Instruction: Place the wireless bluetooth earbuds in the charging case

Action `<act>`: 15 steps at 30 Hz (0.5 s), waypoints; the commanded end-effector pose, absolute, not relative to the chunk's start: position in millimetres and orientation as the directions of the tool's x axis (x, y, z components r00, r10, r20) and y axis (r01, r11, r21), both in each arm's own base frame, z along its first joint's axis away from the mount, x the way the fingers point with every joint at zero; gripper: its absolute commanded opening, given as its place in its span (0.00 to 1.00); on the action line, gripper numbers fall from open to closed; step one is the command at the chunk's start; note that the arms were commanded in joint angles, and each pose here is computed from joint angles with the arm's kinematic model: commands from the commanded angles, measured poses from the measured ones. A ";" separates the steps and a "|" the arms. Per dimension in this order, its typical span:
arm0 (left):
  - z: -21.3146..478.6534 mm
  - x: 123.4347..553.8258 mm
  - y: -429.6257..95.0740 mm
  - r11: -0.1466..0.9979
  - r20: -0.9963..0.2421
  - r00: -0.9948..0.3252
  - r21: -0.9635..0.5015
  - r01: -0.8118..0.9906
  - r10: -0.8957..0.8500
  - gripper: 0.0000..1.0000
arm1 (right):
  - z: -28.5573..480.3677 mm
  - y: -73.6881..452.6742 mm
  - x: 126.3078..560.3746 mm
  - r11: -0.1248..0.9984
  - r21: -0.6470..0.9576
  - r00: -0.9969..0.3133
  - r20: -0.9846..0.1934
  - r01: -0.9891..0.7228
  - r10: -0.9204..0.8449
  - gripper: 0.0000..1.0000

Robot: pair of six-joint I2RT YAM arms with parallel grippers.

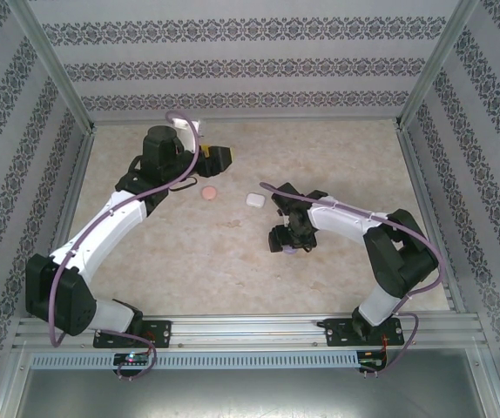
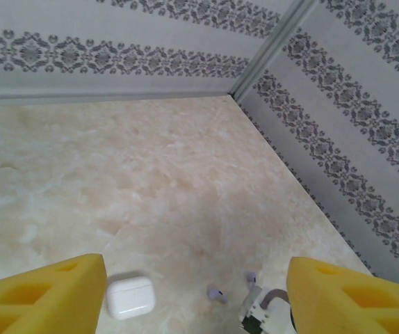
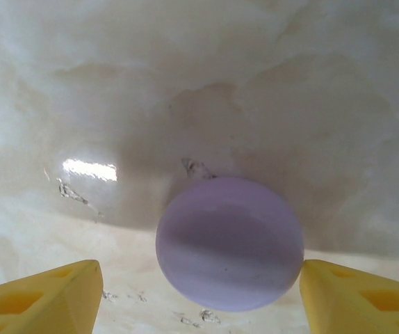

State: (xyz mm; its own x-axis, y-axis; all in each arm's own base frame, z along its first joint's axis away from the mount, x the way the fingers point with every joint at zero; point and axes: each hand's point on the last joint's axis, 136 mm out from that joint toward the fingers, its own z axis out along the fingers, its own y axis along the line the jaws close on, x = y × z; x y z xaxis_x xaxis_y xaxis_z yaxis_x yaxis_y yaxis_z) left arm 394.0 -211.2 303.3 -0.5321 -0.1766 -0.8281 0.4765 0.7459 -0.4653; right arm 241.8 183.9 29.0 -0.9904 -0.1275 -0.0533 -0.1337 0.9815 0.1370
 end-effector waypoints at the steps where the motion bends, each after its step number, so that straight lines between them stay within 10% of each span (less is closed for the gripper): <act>1: 333.7 398.2 -193.0 0.764 -0.858 -0.435 -0.469 0.444 -0.273 0.77 | 38.4 177.7 249.1 0.992 0.064 -0.991 -0.080 -0.112 -0.107 0.76; 8: 335.5 396.6 -173.6 0.793 -0.845 -0.411 -0.495 0.355 -0.343 1.00 | 26.4 180.1 254.9 0.995 0.009 -0.995 -0.045 -0.095 -0.094 0.75; 15: 327.3 396.6 -159.5 0.817 -0.840 -0.392 -0.499 0.288 -0.375 0.99 | 15.0 191.4 250.6 0.996 0.005 -0.996 -0.011 -0.086 -0.086 0.72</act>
